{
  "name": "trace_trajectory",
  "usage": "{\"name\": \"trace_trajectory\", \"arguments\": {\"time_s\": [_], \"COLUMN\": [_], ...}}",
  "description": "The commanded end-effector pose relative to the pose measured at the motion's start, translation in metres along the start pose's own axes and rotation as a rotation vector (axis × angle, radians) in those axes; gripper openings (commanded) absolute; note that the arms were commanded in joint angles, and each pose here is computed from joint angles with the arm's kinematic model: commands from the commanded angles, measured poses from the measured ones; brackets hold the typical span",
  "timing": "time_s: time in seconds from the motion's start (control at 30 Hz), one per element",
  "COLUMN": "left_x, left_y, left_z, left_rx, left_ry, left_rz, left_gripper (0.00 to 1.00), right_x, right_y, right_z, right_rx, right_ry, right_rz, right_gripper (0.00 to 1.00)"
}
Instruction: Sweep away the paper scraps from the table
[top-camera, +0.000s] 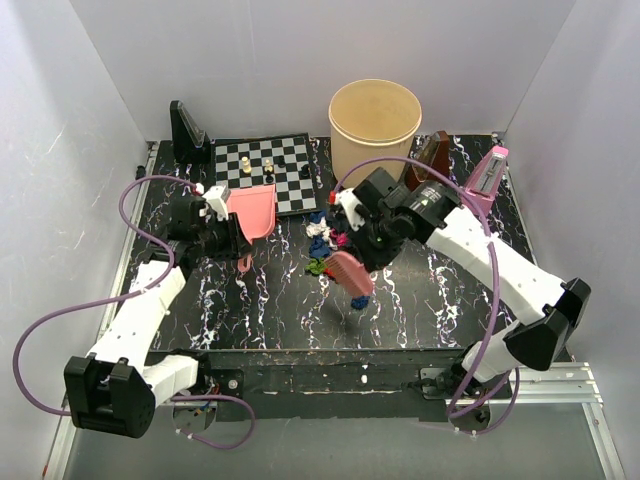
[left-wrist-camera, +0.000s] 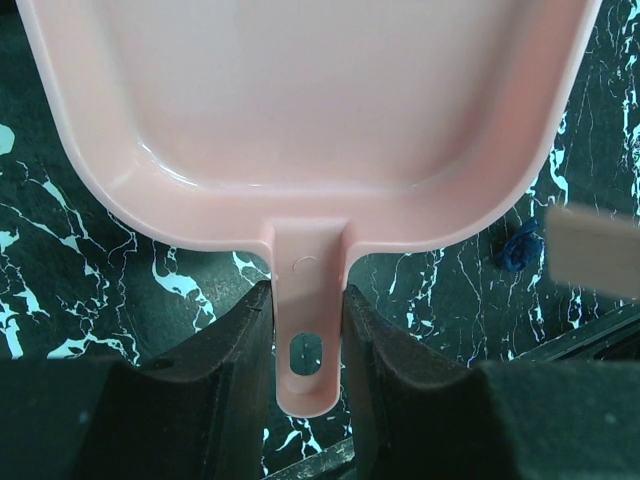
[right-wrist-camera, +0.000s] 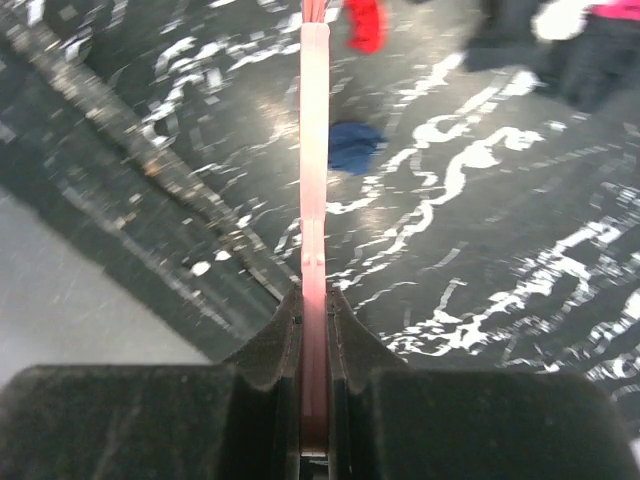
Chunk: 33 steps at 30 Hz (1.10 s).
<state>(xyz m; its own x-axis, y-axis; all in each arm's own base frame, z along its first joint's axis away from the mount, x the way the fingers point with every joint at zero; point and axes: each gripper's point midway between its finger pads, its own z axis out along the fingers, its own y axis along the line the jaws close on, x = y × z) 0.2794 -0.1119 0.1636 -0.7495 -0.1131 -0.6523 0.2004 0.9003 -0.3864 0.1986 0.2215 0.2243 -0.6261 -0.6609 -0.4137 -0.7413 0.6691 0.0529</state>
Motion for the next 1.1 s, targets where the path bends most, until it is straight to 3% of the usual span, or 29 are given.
{"name": "trace_trajectory", "arguments": {"time_s": [0.0, 0.17, 0.3, 0.57, 0.77, 0.9, 1.07], "left_x": [-0.011, -0.002, 0.001, 0.005, 0.002, -0.002, -0.005], "left_y": [-0.008, -0.004, -0.003, -0.003, -0.002, -0.002, 0.001], "left_z": [-0.004, 0.004, 0.007, 0.01, 0.007, 0.004, -0.001], "left_rx": [0.027, 0.016, 0.012, 0.013, 0.002, -0.009, -0.031], "left_ry": [-0.008, 0.051, 0.074, 0.1, 0.086, 0.07, 0.044], "left_rz": [0.022, 0.009, 0.005, 0.007, 0.013, 0.02, 0.028], "left_gripper": [0.1, 0.1, 0.1, 0.09, 0.09, 0.08, 0.08], "right_x": [0.018, 0.044, 0.044, 0.004, -0.052, -0.08, -0.091], "right_y": [0.055, 0.06, 0.048, -0.022, -0.014, 0.02, 0.05], "right_z": [-0.01, 0.019, 0.038, 0.066, 0.038, 0.019, 0.03], "right_rx": [-0.239, -0.223, -0.156, 0.241, 0.227, 0.048, -0.118], "right_ry": [0.031, 0.226, 0.282, 0.309, 0.092, -0.075, -0.081], "right_rz": [-0.094, -0.134, -0.156, -0.227, -0.176, -0.179, -0.194], "right_gripper": [0.01, 0.01, 0.01, 0.01, 0.01, 0.01, 0.01]}}
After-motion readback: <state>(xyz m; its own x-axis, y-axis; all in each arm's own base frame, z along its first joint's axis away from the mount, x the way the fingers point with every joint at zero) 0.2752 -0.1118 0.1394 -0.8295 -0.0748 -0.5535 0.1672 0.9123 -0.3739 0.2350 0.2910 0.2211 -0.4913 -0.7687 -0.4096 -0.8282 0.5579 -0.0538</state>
